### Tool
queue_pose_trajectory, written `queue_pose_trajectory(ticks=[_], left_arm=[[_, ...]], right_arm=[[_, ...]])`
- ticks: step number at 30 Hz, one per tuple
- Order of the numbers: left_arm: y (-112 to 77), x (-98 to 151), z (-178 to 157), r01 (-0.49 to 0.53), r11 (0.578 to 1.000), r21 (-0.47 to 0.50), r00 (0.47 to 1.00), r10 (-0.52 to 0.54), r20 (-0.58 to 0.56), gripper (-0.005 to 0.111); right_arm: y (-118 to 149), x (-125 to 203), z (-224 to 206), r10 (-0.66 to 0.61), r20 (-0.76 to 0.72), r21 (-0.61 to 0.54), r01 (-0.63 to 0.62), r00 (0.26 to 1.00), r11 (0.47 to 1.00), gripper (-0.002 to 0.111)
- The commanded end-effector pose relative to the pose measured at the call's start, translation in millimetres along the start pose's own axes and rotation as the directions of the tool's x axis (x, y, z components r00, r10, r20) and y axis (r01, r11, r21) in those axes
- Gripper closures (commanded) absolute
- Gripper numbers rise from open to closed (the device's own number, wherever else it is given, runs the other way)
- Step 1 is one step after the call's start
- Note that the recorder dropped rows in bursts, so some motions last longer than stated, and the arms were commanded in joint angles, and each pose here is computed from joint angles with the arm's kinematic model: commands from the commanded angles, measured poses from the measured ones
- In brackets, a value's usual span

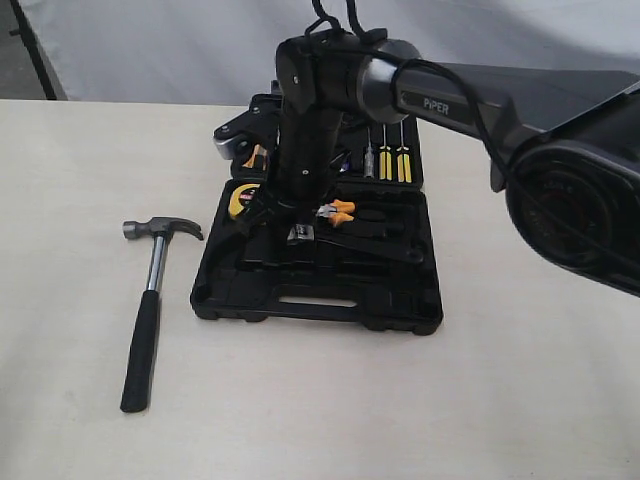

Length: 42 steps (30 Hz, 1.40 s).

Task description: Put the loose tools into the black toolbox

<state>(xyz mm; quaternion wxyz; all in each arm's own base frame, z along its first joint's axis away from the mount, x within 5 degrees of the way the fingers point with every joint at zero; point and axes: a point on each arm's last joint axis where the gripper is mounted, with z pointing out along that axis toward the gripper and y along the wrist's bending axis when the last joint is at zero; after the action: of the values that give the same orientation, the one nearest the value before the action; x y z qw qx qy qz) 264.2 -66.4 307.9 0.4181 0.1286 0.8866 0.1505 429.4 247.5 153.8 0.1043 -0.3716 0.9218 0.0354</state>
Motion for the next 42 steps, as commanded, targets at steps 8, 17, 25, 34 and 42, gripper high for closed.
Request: queue_pose_trajectory(ticks=[8, 17, 25, 34, 42], left_arm=[[-0.3, 2, -1, 0.022, 1.0, 0.014, 1.0, -0.022, 0.007, 0.105], [-0.3, 2, -1, 0.022, 1.0, 0.014, 1.0, -0.022, 0.007, 0.105], [-0.3, 2, -1, 0.022, 1.0, 0.014, 1.0, -0.022, 0.007, 0.105], [-0.3, 2, -1, 0.022, 1.0, 0.014, 1.0, -0.022, 0.007, 0.105], [-0.3, 2, -1, 0.022, 1.0, 0.014, 1.0, -0.022, 0.007, 0.105]], right_arm=[[13, -8, 1, -0.135, 0.02, 0.105, 0.133, 0.991, 0.986, 0.099], [18, -7, -1, -0.151, -0.007, 0.115, 0.151, 0.989, 0.982, 0.041], [11, -8, -25, -0.101, 0.032, 0.128, 0.096, 0.994, 0.987, 0.038], [-11, 1, -27, 0.035, 0.024, 0.125, -0.038, 0.999, 0.991, 0.108], [-18, 25, -2, 0.069, -0.066, 0.099, -0.062, 0.995, 0.993, 0.108]])
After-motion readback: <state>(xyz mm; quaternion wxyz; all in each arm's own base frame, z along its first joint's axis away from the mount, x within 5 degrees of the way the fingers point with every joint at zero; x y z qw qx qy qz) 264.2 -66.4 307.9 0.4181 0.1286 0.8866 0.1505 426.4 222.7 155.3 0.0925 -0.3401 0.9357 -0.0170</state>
